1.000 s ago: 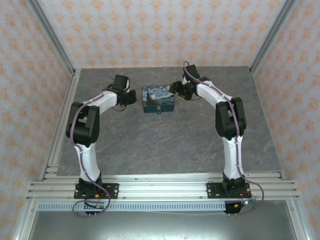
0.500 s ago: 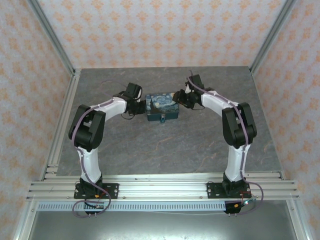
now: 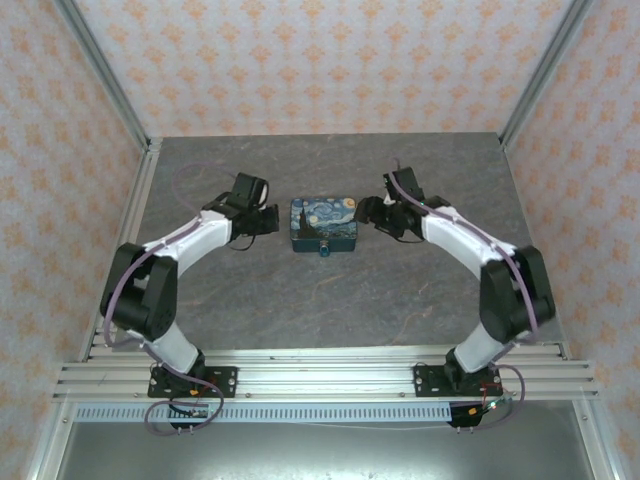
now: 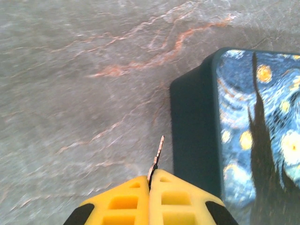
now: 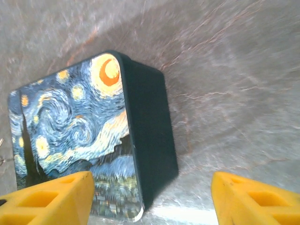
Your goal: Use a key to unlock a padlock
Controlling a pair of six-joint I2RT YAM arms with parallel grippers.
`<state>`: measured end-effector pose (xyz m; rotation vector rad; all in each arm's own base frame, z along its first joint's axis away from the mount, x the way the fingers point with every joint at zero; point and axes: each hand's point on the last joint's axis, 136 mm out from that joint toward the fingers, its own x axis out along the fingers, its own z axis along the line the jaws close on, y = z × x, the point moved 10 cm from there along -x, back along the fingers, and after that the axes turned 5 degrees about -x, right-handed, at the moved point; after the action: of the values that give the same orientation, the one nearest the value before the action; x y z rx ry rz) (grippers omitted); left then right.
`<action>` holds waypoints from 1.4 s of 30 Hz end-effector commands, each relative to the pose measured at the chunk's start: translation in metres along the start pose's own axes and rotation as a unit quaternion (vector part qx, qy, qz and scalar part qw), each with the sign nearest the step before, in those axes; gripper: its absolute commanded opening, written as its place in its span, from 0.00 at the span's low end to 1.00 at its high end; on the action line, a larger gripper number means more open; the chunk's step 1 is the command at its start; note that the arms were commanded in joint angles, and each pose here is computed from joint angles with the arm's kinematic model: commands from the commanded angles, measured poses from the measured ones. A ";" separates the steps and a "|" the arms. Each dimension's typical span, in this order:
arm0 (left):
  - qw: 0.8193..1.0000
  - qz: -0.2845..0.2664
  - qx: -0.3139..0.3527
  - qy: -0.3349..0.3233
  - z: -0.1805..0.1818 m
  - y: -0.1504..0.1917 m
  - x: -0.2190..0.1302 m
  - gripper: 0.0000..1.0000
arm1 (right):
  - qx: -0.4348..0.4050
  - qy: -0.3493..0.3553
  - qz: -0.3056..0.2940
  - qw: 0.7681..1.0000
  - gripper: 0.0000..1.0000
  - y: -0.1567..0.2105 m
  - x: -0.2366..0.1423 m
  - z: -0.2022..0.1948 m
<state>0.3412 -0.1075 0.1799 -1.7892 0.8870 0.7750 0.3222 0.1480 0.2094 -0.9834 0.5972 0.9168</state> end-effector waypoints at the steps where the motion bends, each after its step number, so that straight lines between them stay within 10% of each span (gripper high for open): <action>1: 1.000 -0.007 0.012 -0.025 0.013 0.011 -0.019 0.00 | -0.025 0.056 -0.056 0.997 0.66 0.022 -0.029 0.003; 13: 0.997 0.026 0.014 0.071 0.018 0.071 -0.057 0.00 | -0.131 0.077 -0.077 0.985 0.57 0.121 0.006 0.081; 42: 0.993 0.013 0.052 0.106 0.029 0.108 -0.064 0.00 | -0.142 0.167 -0.071 0.973 0.48 0.108 0.105 0.096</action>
<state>0.2117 -0.0940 0.1725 -1.8132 1.0604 0.5851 0.2761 0.2998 0.1213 -1.4373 0.6725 0.7548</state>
